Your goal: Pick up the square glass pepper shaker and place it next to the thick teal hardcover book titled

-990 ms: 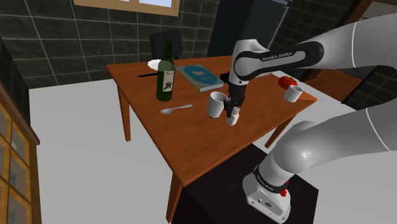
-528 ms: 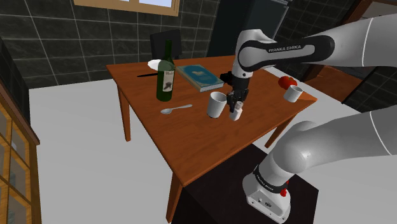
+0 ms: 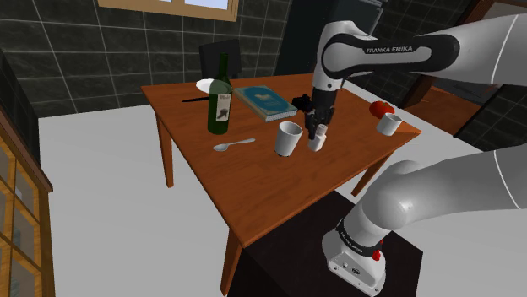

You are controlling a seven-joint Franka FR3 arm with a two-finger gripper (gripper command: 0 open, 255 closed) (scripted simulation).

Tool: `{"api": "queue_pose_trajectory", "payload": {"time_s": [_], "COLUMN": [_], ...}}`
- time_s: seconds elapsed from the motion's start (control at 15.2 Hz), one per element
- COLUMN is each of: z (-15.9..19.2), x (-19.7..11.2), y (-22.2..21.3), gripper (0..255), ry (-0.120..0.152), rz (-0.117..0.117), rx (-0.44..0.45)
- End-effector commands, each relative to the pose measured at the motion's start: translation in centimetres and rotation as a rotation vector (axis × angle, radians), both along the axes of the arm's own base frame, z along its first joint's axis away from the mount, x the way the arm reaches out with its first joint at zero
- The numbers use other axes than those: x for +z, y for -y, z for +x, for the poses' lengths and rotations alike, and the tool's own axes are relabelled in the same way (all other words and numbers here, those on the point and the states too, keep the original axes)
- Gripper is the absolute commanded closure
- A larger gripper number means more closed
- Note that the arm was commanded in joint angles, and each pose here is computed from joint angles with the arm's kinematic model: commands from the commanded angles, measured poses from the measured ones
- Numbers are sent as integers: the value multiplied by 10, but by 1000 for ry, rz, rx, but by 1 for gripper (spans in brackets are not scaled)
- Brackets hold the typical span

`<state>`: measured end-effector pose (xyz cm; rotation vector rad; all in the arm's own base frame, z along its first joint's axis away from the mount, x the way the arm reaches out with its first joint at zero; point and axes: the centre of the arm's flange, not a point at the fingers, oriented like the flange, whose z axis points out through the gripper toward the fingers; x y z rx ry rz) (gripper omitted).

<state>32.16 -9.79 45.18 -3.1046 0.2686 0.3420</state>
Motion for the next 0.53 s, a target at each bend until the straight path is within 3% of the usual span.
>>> {"api": "queue_pose_trajectory", "payload": {"time_s": [0.0,0.46], "z": [0,0], "x": [11,44], "y": [1,1], "gripper": [255,255], "ry": [-1,-1], "rz": [0,0], "rx": [0,0]}}
